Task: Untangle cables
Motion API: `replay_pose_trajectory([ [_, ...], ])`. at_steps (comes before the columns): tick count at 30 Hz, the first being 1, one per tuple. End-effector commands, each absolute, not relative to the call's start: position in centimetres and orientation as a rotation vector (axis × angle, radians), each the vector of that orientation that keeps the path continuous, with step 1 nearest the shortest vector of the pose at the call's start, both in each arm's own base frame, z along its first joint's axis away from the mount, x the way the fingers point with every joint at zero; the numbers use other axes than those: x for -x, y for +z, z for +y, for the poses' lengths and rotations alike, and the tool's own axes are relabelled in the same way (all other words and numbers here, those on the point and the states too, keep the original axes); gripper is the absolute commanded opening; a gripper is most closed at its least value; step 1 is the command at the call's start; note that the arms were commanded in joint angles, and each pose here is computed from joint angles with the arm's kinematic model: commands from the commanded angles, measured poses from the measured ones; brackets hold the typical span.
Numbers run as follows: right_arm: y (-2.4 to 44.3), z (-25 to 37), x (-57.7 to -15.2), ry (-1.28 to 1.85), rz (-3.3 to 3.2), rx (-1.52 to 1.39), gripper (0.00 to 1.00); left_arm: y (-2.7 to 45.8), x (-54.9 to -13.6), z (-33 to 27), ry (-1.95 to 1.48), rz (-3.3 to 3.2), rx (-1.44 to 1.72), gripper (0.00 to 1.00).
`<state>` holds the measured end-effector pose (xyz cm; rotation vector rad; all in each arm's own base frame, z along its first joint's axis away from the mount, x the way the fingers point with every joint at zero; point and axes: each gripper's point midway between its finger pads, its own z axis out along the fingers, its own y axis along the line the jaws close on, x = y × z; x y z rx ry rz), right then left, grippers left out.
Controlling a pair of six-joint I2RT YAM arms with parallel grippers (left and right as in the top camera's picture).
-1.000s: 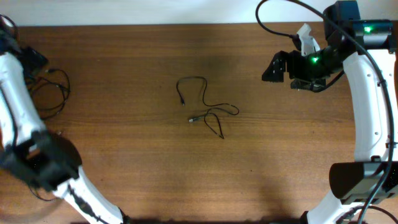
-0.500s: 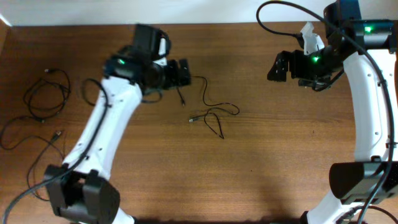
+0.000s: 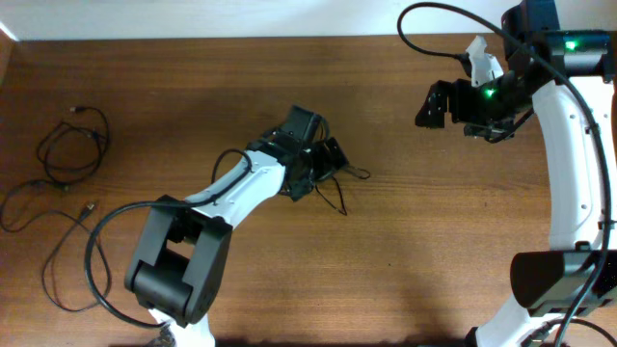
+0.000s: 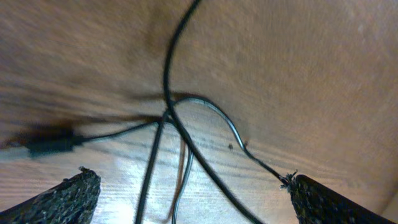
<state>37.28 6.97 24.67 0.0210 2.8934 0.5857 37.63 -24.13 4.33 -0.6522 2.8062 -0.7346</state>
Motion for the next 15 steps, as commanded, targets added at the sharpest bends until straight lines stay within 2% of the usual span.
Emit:
replay_pose_trajectory([
  [1, 24.4, 6.9, -37.3, 0.573, 2.9, -0.006, 0.99, 1.9, -35.9, -26.0, -0.724, 2.881, 0.614, 1.0],
  [3, 24.4, 6.9, -37.3, 0.572, 2.901, -0.006, 0.99, 0.3, -35.5, -25.9, -0.693, 2.914, 0.641, 0.97],
  [4, 24.4, 6.9, -37.3, 0.572, 2.9, -0.006, 0.99, 0.0, -35.6, -25.8, -0.688, 2.914, 0.645, 0.87],
  [6, 24.4, 6.9, -37.3, 0.572, 2.9, -0.006, 0.99, 0.1, -37.0, -25.8, -0.682, 2.852, 0.634, 0.52],
  [8, 24.4, 6.8, -37.3, 0.567, 2.901, -0.007, 0.99, -0.2, -38.1, -24.2, -0.539, 2.801, 0.582, 0.24],
  [9, 24.4, 6.8, -37.3, 0.567, 2.901, -0.006, 0.99, -0.3, -38.7, -22.9, -0.422, 2.772, 0.49, 0.03],
  [11, 24.4, 6.8, -37.3, 0.567, 2.901, -0.007, 0.99, -0.6, -39.2, -21.0, -0.233, 2.755, 0.294, 0.0],
  [13, 24.4, 6.8, -37.3, 0.567, 2.901, -0.006, 0.99, -0.3, -38.9, -21.4, -0.229, 2.769, 0.068, 0.0],
  [15, 24.4, 6.8, -37.3, 0.567, 2.9, -0.006, 0.99, 2.6, -38.8, -22.7, -0.312, 2.723, -0.149, 0.0],
])
